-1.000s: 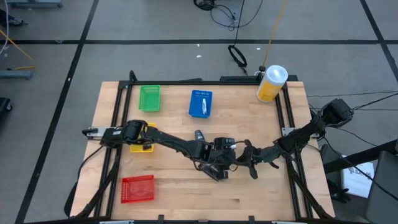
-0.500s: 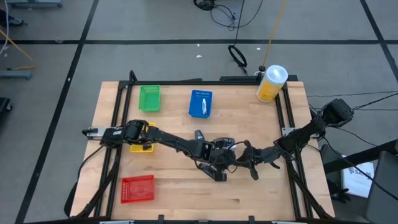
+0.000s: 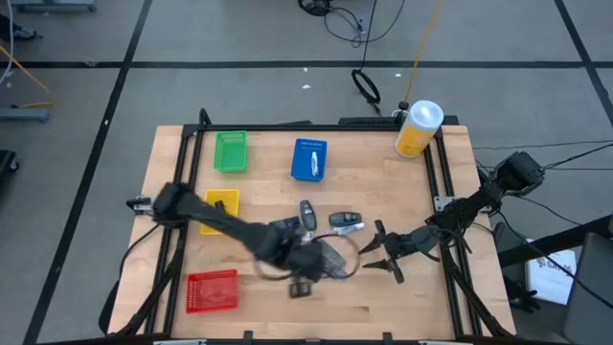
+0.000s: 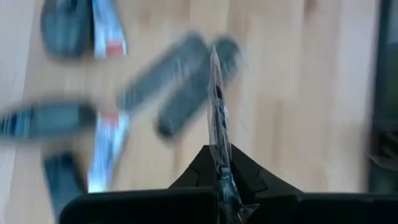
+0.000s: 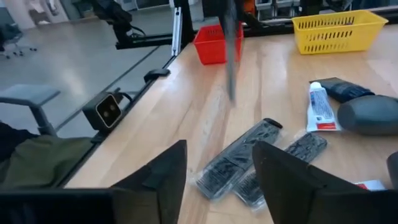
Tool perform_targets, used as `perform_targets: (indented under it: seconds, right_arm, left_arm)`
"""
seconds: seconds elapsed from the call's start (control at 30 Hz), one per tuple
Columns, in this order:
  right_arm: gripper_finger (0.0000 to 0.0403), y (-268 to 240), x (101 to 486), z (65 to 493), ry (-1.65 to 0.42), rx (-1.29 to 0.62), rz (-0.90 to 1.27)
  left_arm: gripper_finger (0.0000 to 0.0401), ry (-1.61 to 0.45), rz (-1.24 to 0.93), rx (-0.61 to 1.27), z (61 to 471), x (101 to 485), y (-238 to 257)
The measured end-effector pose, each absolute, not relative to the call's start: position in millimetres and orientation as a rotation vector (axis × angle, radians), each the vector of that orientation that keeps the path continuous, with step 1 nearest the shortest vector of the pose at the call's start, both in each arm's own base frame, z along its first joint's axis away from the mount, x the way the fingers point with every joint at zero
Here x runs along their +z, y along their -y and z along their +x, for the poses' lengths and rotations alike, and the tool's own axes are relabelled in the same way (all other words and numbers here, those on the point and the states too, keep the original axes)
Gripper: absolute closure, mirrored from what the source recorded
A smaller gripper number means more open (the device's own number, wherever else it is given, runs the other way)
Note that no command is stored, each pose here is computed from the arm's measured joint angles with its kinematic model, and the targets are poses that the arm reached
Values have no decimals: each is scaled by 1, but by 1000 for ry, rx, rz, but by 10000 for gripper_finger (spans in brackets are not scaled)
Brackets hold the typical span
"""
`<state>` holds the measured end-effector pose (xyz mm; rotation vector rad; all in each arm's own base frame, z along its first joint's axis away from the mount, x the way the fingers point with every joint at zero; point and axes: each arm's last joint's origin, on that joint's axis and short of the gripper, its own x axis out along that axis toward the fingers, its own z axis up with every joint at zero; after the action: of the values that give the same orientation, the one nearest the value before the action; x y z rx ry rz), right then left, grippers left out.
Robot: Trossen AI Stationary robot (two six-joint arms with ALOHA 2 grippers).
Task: Pick & Place Travel size toiletries
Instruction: Put the black comb in the red basket
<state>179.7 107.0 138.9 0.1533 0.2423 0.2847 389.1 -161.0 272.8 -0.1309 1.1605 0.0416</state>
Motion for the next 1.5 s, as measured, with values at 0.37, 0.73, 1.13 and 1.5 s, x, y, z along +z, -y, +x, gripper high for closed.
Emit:
perform_targets:
  seconds: [0.37,0.73,1.13,1.5]
  right_arm:
    - [225,-107,139,180,-243,284,147]
    - [226,-107,140,180,-233,283,153]
    - [228,-107,140,180,-235,283,159]
    - [230,-107,140,180,-236,283,158]
  left_arm:
    - [393,-1343,-513,301,242,334,247]
    - [392,-1277,-650,634,173,305,287]
    - [380,-1416,-628,785,170,236,277]
    - [376,-1360,-662,767,169,219,271]
